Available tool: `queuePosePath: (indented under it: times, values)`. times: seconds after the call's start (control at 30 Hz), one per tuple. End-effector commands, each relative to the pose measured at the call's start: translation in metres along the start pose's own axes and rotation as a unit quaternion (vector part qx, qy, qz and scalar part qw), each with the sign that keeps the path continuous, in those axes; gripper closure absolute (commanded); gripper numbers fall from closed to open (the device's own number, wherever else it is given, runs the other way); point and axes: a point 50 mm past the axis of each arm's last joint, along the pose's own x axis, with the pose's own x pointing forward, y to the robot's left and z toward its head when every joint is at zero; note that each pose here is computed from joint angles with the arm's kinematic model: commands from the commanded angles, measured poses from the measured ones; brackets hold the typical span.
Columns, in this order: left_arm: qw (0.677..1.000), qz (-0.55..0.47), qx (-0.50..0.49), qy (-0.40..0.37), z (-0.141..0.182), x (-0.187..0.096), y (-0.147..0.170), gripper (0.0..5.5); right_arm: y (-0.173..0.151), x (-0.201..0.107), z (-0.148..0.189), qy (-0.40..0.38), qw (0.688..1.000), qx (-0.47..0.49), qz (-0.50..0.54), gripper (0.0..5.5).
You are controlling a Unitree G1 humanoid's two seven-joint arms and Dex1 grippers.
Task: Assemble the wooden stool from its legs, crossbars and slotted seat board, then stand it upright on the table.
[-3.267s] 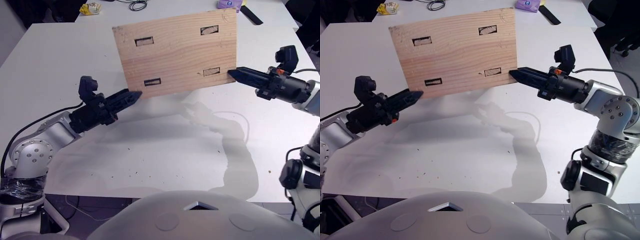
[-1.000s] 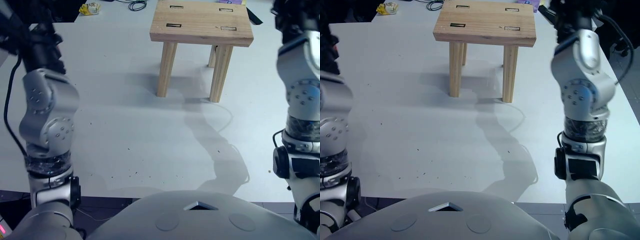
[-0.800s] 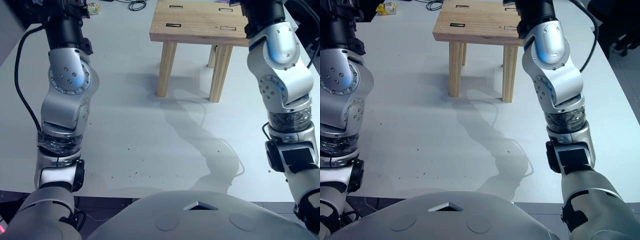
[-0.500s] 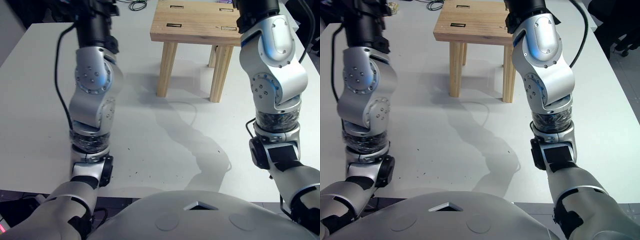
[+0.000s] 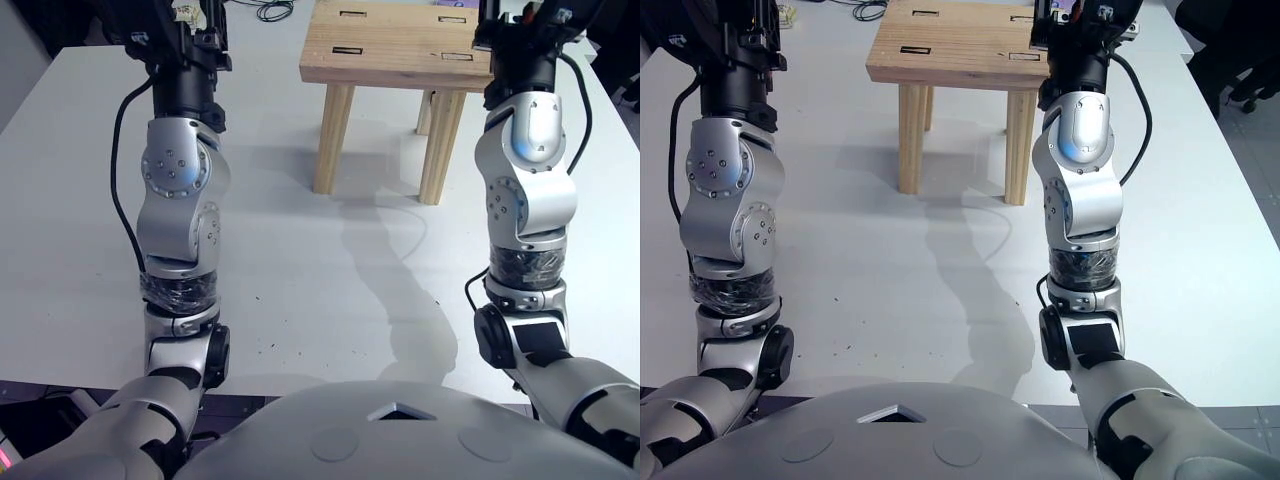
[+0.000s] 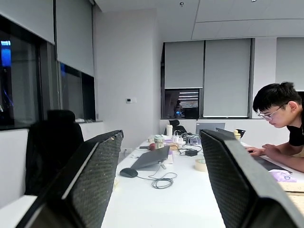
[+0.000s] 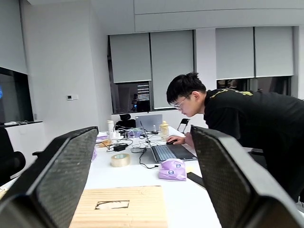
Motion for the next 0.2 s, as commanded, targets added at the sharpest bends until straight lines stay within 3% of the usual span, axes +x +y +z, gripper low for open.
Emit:
queuePosePath:
  times: [0.03, 0.2]
  values:
    - [1.000, -0.002, 0.000, 0.009, -0.0031, -0.0024, 0.0005, 2.51, -0.0036, 0.0017, 0.0083, -0.019, 1.000, -0.004, -0.008, 1.91]
    - [1.000, -0.024, -0.006, 0.012, -0.0020, -0.0012, -0.0040, 2.04, -0.0022, -0.0025, 0.0078, -0.015, 1.000, 0.000, -0.014, 1.88]
